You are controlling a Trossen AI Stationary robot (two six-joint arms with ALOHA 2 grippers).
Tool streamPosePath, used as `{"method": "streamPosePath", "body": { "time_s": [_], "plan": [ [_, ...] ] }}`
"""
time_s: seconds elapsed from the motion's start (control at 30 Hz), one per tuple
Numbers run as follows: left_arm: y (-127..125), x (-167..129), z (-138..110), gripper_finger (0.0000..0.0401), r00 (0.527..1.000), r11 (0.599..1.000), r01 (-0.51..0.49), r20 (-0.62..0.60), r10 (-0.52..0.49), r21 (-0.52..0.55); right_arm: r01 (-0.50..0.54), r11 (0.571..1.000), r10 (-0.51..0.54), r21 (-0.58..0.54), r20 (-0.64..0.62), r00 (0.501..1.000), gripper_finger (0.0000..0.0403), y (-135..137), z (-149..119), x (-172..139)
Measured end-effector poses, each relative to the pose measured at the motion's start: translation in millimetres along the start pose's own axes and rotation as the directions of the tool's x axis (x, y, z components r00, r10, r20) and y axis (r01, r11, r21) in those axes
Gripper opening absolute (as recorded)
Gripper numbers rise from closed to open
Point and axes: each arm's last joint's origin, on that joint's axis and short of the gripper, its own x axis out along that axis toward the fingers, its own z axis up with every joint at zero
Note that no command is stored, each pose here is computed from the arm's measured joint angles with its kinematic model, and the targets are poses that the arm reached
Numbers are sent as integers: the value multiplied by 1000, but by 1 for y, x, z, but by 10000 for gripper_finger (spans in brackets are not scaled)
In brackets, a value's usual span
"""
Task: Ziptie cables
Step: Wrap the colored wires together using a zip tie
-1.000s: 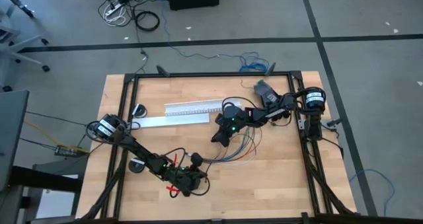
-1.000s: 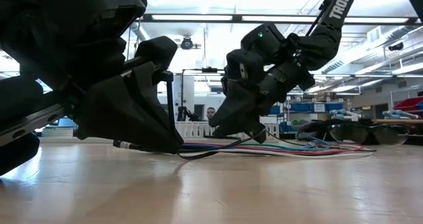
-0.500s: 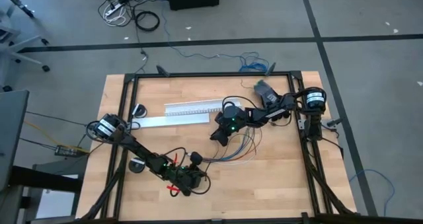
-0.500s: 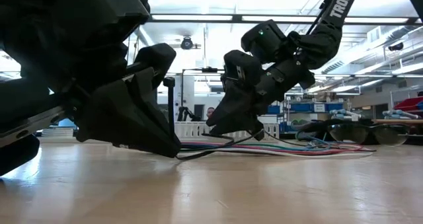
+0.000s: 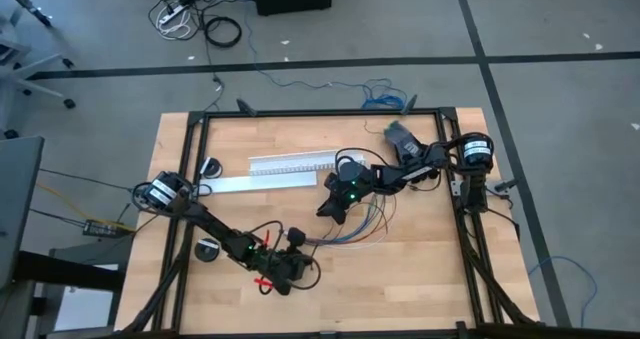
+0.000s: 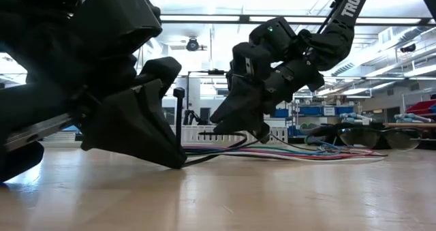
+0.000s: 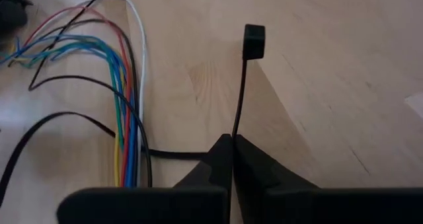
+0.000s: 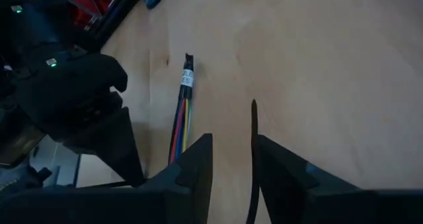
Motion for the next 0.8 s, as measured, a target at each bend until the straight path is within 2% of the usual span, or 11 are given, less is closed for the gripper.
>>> {"method": "streamPosePath", "body": {
  "time_s": [0.17, 0.43, 0.8],
  "plan": [
    [0, 0, -1, 0, 1000, 998, -15, -2, 15, -56, 8, 1000, -8, 24, 0, 1000, 109, 1, 0, -1],
    [2, 0, 1, 0, 995, 983, -98, 10, 101, -158, 147, 988, -148, 47, 3, 989, 109, 6, 3, -15],
    [5, 1, 4, 0, 978, 944, -188, 32, 204, -273, 165, 985, -166, 55, 5, 986, 109, 14, 2, -17]
  ]
}}
